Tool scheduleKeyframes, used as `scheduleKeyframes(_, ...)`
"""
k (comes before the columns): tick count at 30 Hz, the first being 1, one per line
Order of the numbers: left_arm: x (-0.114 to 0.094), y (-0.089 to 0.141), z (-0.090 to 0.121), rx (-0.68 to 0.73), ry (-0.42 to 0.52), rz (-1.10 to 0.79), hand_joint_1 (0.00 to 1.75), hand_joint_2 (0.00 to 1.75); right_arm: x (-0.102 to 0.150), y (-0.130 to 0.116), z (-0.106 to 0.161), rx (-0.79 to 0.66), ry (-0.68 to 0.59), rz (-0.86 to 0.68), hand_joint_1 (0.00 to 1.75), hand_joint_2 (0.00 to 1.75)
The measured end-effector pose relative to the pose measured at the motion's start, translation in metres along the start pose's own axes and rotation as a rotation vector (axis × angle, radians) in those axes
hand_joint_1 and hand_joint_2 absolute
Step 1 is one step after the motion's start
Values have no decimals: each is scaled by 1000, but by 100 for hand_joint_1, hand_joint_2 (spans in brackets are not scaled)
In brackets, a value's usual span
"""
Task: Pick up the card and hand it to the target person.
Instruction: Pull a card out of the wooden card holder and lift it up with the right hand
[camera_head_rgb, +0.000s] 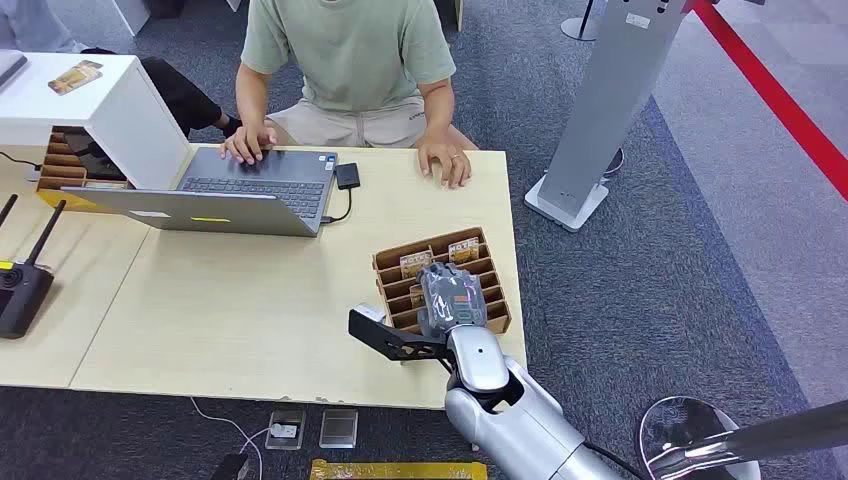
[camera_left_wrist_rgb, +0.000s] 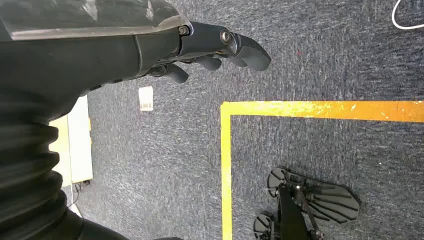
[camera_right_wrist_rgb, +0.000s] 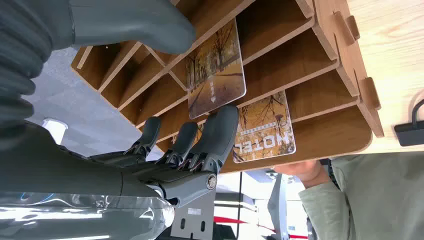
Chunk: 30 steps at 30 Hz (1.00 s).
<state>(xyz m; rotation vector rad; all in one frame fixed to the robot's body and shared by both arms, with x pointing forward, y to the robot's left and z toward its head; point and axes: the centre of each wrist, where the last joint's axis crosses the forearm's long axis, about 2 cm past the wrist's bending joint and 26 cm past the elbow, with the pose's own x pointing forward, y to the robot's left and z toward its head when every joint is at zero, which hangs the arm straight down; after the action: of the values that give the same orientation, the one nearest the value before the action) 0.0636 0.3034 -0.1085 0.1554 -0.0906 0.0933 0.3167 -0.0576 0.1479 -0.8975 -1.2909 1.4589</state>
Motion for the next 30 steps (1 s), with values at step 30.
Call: scheduleKeyframes(30,0,0,0,-2,-15,-4,0,175,-2,5,0,18,6,3,134,175)
